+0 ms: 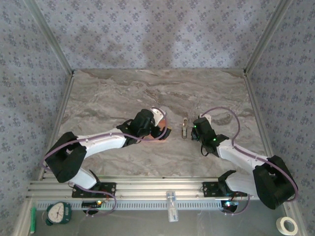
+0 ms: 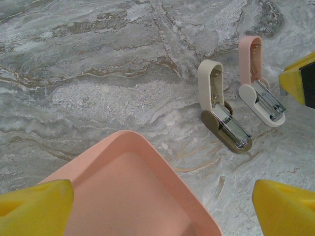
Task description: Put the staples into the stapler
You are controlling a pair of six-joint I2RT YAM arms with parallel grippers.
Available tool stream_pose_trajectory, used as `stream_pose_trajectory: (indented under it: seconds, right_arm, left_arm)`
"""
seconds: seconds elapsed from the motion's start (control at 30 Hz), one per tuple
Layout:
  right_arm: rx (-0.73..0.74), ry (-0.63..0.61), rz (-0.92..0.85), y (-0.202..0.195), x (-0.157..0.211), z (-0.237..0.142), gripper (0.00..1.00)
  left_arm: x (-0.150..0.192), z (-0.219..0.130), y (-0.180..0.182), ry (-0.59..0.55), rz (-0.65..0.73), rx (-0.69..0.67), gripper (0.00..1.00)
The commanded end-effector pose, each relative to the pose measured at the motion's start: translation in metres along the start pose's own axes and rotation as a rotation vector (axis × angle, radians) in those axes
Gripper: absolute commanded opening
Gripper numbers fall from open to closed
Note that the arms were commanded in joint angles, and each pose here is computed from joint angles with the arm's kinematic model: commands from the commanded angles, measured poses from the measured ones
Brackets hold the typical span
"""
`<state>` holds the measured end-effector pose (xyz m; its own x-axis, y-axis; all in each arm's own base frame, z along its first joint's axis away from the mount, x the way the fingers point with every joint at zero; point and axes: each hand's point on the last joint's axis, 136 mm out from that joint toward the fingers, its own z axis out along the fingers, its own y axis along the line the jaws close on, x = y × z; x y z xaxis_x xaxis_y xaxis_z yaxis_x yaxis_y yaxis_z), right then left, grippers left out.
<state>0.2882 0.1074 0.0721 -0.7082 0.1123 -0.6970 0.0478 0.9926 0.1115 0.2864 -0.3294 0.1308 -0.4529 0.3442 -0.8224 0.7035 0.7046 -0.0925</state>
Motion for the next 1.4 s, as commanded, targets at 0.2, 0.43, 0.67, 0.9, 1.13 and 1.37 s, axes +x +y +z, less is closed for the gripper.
stream_pose_trajectory:
  seconds: [0.2, 0.43, 0.67, 0.9, 1.13, 1.37]
  right_arm:
    - [0.047, 0.03, 0.009, -0.006, 0.013, 0.009, 0.16]
    - [0.053, 0.032, 0.006, -0.004, 0.015, 0.007, 0.16]
    - [0.047, -0.004, -0.002, 0.0, 0.009, -0.001, 0.16]
    - [0.035, -0.026, 0.003, 0.001, 0.004, -0.007, 0.16]
    - [0.033, -0.015, -0.008, 0.003, 0.004, -0.005, 0.16]
    - [0.041, 0.018, -0.011, 0.002, 0.013, 0.004, 0.16]
  left_arm:
    - [0.001, -0.006, 0.014, -0.017, -0.027, -0.024, 0.93]
    - [0.004, -0.004, 0.018, -0.031, -0.041, -0.029, 0.93]
    - [0.0, -0.004, 0.014, -0.05, -0.036, -0.007, 0.93]
    - [-0.001, -0.009, 0.016, -0.058, -0.033, -0.013, 0.93]
    - [-0.002, -0.008, 0.022, -0.058, -0.046, -0.026, 0.94]
    - [0.001, -0.004, 0.025, -0.047, -0.053, -0.031, 0.94]
